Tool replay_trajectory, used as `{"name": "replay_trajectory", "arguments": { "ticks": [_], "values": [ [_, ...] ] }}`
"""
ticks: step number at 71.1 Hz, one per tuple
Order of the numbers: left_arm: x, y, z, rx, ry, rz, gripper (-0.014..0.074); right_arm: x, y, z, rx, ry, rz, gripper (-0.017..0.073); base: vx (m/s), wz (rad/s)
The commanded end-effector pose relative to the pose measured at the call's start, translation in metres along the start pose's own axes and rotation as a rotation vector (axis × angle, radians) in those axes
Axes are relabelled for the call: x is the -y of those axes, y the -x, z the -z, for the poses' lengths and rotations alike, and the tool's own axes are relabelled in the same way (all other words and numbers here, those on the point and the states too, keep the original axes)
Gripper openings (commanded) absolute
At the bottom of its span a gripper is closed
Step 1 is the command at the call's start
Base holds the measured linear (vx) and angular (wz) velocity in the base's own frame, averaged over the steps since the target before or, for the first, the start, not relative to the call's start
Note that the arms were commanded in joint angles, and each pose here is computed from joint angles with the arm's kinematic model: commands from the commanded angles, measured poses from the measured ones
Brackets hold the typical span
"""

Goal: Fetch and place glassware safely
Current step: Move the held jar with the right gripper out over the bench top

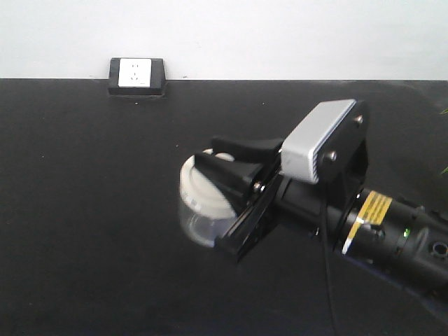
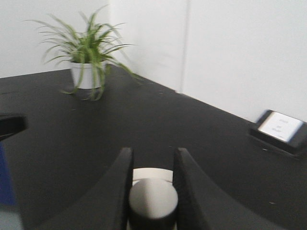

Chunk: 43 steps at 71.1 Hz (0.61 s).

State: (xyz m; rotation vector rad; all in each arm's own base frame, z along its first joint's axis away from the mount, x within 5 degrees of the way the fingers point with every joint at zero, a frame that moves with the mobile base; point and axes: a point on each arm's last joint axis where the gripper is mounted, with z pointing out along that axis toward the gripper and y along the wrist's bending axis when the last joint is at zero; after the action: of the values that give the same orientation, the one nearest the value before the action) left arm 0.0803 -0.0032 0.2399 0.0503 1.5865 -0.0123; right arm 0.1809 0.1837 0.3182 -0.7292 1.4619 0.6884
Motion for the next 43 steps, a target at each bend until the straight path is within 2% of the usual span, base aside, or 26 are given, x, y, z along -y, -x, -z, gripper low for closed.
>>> {"name": "replay_trajectory", "arguments": {
  "ticks": [1, 14, 26, 35, 43],
  "values": [
    [0.0, 0.016, 0.0, 0.092, -0.004, 0.012, -0.0007, 0.015, 0.018, 0.001, 0.117, -0.043, -0.015, -0.0001, 0.0, 0.0],
    [0.0, 0.016, 0.0, 0.092, -0.004, 0.012, -0.0007, 0.053, 0.001, -0.005, 0.079, -0.164, -0.028, -0.0001, 0.0, 0.0],
    [0.0, 0.016, 0.0, 0.092, -0.004, 0.012, -0.0007, 0.087, -0.019, -0.013, 0.072, -0.243, -0.047, -0.0001, 0.0, 0.0],
    [0.0, 0.016, 0.0, 0.092, -0.004, 0.012, -0.0007, 0.111, -0.03, -0.027, 0.073, -0.267, -0.043, -0.0001, 0.0, 0.0],
    [0.0, 0.016, 0.0, 0.092, -0.004, 0.012, -0.0007, 0.128, -0.039, -0.046, 0.065, -0.256, -0.02, -0.0001, 0.0, 0.0]
  ]
}}
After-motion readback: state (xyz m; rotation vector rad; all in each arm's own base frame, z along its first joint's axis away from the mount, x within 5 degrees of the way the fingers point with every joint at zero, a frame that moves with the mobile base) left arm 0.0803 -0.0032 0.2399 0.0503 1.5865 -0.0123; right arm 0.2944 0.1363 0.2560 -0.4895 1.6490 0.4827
